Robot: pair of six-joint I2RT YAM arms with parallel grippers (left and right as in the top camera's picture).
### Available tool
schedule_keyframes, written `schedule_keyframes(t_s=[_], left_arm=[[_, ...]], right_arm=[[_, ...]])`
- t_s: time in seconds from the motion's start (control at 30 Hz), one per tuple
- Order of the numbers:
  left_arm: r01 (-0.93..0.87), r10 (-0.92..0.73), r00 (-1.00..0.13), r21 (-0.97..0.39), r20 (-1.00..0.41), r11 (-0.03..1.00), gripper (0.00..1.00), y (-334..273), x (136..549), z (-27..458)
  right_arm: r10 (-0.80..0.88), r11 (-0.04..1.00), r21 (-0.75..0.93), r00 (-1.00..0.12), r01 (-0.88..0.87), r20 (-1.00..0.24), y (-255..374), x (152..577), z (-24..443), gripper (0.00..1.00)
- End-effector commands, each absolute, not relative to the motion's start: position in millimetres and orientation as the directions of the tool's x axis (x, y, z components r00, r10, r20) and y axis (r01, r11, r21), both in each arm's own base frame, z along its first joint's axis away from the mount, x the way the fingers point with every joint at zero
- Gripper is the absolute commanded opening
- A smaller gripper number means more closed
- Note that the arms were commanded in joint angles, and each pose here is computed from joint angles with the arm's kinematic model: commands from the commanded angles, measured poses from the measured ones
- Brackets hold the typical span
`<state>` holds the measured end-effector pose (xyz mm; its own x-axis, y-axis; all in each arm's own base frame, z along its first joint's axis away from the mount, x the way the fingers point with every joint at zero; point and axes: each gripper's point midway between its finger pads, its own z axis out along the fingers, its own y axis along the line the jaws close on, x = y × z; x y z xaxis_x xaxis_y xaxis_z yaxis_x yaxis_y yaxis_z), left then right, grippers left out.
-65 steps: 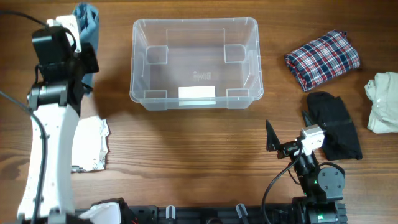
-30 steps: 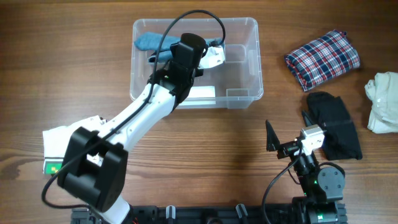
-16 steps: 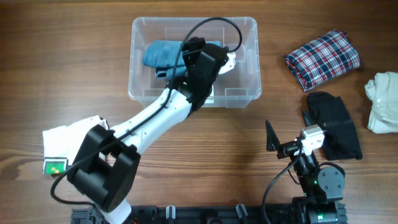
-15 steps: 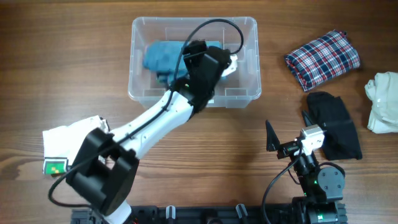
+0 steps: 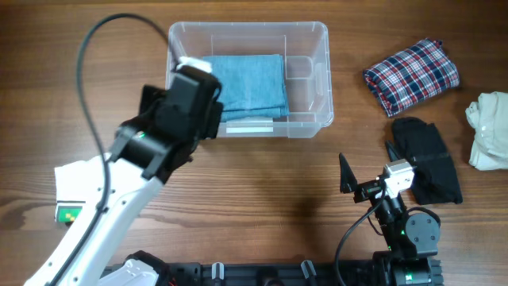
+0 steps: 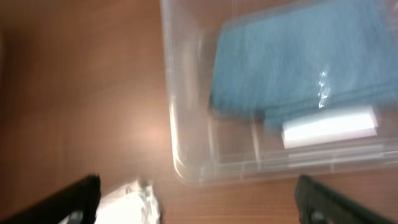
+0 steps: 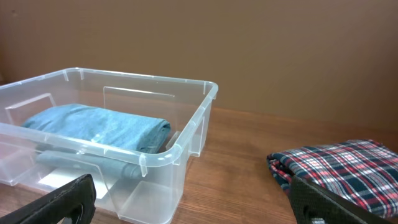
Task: Pack container
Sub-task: 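Return the left gripper to the white T-shirt and grasp it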
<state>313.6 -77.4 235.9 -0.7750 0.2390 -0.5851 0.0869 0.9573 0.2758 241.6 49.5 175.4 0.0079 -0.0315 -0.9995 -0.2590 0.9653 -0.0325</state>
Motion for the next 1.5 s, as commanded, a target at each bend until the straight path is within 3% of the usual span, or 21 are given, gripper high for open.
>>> schedule_keyframes(t_s=[0.0,0.1,0.3,0.6,1.07,1.47], left_arm=[[-0.161,-0.056,-0.882,0.188,-0.468,0.969,1.00,-32,277,213],[-0.352,-0.282,-0.894,0.154,-0.349,0.923,1.00,-1,250,183],[-0.435,-0.390,-0.894,0.213,-0.221,0.875,1.00,24,219,130],[-0.580,-0.530,-0.808,0.191,-0.257,0.792,1.00,61,220,93],[-0.585,-0.541,-0.808,0.206,-0.234,0.784,1.00,64,227,30],[-0.580,-0.530,-0.814,0.286,-0.237,0.763,1.00,77,237,3]], right_arm=[[-0.048,0.967,-0.052,0.021,-0.249,-0.999,48,242,177,1.00],[-0.048,0.967,-0.052,0.021,-0.249,-0.999,48,242,177,1.00],[-0.048,0.967,-0.052,0.021,-0.249,-0.999,48,242,177,1.00],[-0.048,0.967,-0.052,0.021,-0.249,-0.999,48,242,177,1.00],[-0.048,0.967,-0.051,0.020,-0.249,-0.999,48,242,177,1.00],[-0.048,0.967,-0.051,0.020,-0.249,-0.999,48,242,177,1.00]])
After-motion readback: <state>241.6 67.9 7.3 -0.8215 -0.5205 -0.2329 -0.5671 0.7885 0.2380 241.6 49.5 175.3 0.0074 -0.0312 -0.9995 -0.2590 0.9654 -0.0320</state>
